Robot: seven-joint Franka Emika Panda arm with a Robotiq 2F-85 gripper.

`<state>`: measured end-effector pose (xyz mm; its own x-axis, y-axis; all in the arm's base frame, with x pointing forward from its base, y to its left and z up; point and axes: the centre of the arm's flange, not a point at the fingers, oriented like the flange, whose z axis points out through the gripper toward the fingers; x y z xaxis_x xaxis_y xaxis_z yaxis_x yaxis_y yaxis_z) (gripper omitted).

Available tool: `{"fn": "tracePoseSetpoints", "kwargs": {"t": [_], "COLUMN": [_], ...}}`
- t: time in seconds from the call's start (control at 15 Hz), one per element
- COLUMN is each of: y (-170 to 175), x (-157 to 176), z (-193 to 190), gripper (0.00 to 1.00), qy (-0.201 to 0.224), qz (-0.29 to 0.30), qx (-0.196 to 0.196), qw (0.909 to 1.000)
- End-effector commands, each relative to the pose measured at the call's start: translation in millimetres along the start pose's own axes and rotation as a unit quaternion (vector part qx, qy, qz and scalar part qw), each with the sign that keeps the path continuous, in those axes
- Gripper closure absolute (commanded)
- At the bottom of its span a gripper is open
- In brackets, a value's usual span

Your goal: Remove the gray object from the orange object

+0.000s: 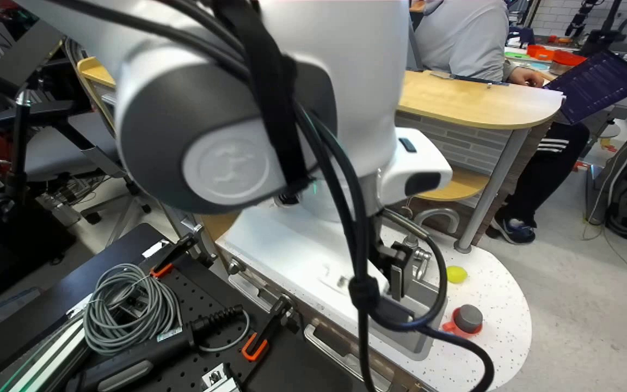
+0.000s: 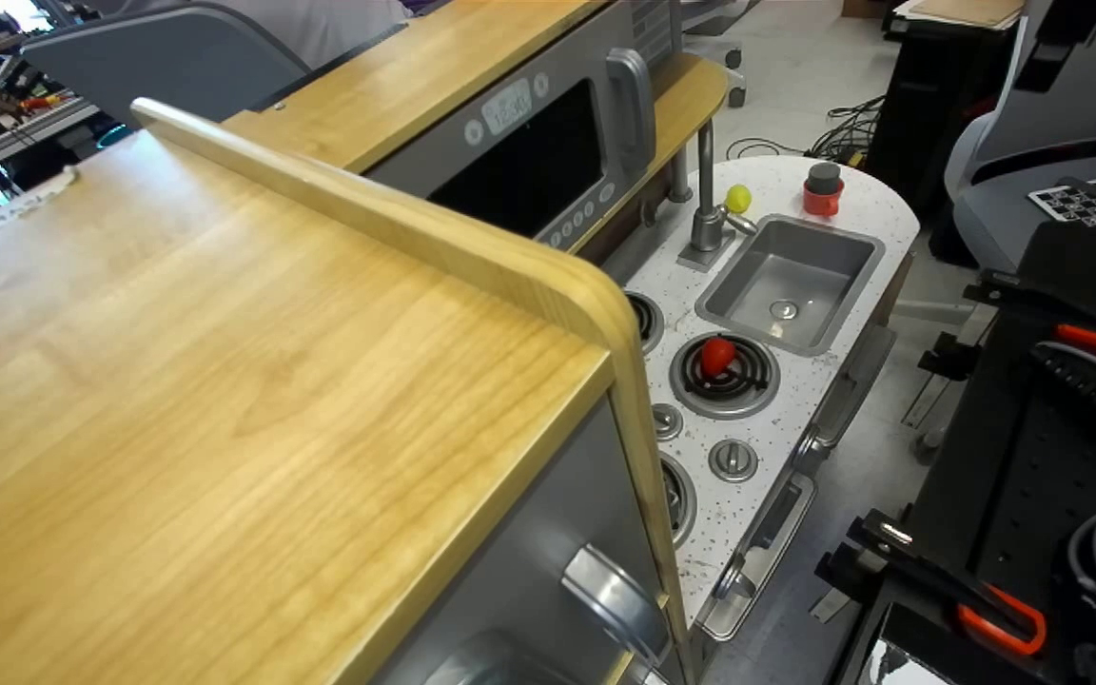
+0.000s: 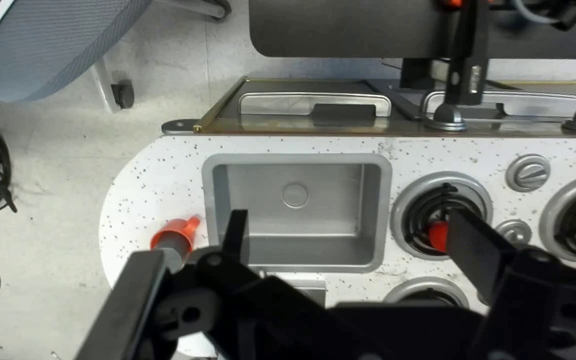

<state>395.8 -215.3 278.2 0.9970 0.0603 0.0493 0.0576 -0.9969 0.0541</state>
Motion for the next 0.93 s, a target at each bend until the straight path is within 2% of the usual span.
{"fn": "tracePoseSetpoints", "kwargs": {"t": [0.0,0.33,0.6,0.87], "y": [52,124,182,220], "x": [27,18,13,32], "z": [59,113,151,183], "gripper": [0.00,0.00,0.00,0.00], "qy": [-0.018,-0.026,-0.031,-0.026], "qz": [0.006,0.063,0.111,0.178], "qx": [-0.012,-0.034,-0.036,-0.058], "qw": [0.9998,0.9971,0.9927,0.9820]}}
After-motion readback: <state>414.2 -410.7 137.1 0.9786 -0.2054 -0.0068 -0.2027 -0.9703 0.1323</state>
